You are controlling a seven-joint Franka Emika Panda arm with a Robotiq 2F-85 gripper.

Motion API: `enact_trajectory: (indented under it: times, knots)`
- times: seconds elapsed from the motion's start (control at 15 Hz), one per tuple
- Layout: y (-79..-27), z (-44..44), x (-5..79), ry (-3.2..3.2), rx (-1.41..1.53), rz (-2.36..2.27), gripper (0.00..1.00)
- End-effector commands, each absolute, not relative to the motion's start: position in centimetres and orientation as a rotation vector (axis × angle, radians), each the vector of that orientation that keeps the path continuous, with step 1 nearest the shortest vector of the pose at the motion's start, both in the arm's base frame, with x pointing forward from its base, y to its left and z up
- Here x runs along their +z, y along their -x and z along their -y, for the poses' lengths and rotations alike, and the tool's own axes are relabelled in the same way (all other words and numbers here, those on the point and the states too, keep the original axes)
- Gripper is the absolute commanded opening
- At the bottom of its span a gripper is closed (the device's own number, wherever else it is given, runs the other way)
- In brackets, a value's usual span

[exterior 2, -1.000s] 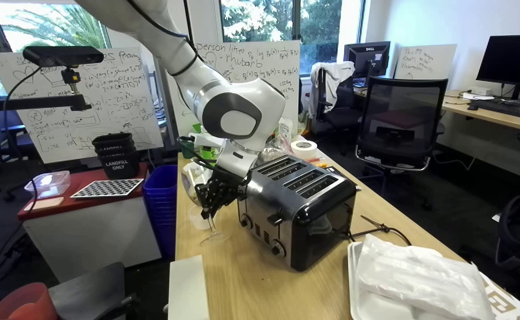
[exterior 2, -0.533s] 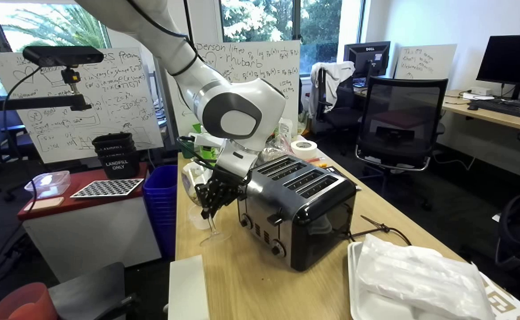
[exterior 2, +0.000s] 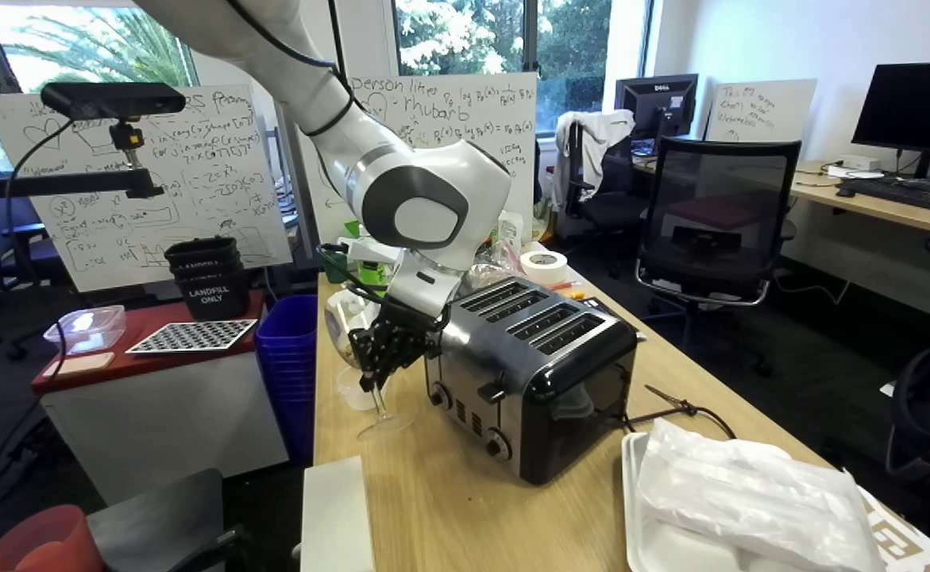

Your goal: Pick up the wine glass, pour its contents in the small plastic bowl and put the wine glass back on the table

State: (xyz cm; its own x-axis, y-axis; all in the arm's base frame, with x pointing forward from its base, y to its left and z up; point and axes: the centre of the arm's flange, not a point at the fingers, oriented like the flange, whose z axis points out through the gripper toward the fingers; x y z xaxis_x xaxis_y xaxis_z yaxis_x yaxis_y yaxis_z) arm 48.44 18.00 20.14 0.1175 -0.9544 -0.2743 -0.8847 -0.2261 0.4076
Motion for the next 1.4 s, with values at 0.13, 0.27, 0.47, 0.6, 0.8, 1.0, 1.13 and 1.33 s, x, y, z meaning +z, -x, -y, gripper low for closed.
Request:
enact_trajectory:
  times: [0.13,0.27,0.47,0.6,0.8,1.0,1.13,1.33]
  knots:
    - [-48.1,-18.9,20.0,-2.154,-0.704,1.941,0.04]
    - [-47.8,-19.4,20.0,-2.102,-0.681,1.979,0.04]
    - [-47.6,-20.1,20.0,-2.037,-0.585,2.056,0.04]
    - [-47.6,-20.3,20.2,-1.994,-0.469,2.116,0.04]
    - [-46.7,-20.2,20.2,-1.946,-0.342,2.133,0.04]
    - [-45.2,-19.8,19.8,-1.899,-0.273,2.119,0.04]
    - [-44.6,-19.9,19.8,-1.87,-0.254,2.119,0.04]
    - [-44.3,-20.5,20.7,-1.837,-0.201,2.126,0.04]
